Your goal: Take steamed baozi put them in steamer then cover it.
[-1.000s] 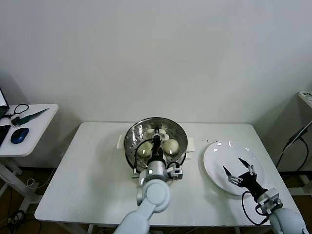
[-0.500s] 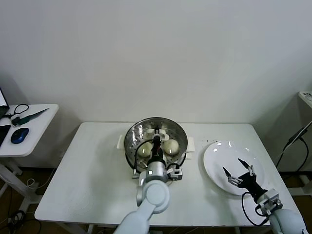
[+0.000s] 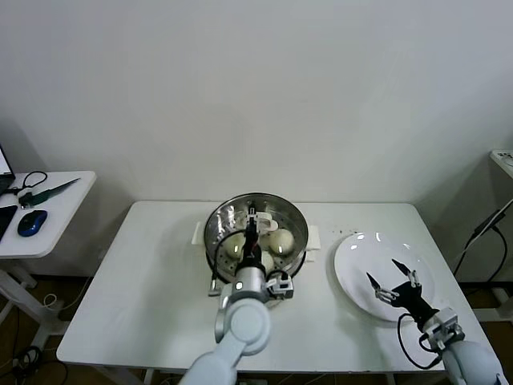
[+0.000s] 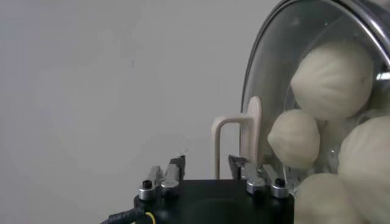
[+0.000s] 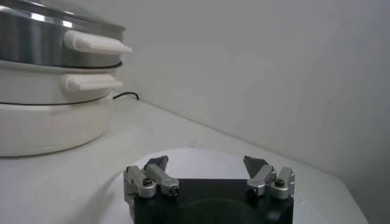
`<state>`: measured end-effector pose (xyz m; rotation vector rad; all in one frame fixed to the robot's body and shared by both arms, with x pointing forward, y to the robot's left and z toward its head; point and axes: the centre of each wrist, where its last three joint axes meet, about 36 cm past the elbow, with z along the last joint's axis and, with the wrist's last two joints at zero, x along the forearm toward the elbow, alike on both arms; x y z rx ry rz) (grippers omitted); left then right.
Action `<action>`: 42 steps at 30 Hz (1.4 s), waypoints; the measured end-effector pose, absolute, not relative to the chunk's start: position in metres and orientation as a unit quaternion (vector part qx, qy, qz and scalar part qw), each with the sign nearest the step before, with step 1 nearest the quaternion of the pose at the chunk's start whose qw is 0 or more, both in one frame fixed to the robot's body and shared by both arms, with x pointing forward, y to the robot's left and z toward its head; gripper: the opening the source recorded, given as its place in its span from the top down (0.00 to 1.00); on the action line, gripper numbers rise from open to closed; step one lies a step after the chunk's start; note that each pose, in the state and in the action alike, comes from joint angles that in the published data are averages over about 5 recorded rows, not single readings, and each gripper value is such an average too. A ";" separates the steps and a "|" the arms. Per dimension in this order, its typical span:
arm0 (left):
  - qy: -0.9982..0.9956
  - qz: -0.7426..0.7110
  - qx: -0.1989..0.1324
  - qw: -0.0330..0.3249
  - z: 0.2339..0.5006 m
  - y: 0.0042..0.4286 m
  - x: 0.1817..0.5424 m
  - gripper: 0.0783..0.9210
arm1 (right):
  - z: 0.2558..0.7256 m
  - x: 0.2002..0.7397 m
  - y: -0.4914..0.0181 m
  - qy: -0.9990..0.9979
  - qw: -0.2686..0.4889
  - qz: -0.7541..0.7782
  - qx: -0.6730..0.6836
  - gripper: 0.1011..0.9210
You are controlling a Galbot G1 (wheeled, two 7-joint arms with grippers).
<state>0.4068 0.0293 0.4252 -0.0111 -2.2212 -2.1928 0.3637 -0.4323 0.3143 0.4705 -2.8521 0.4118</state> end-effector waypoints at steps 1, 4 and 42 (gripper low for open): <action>-0.713 -0.701 -0.004 0.010 0.427 0.031 0.405 0.47 | 0.315 0.364 -0.432 -0.971 0.112 0.141 0.159 0.12; -0.718 -0.696 -0.006 0.006 0.433 0.036 0.397 0.37 | 0.317 0.366 -0.431 -0.970 0.118 0.145 0.157 0.12; -0.945 -0.320 0.061 -0.018 0.409 0.265 0.311 0.12 | 0.330 0.364 -0.387 -0.981 0.101 0.093 0.137 0.12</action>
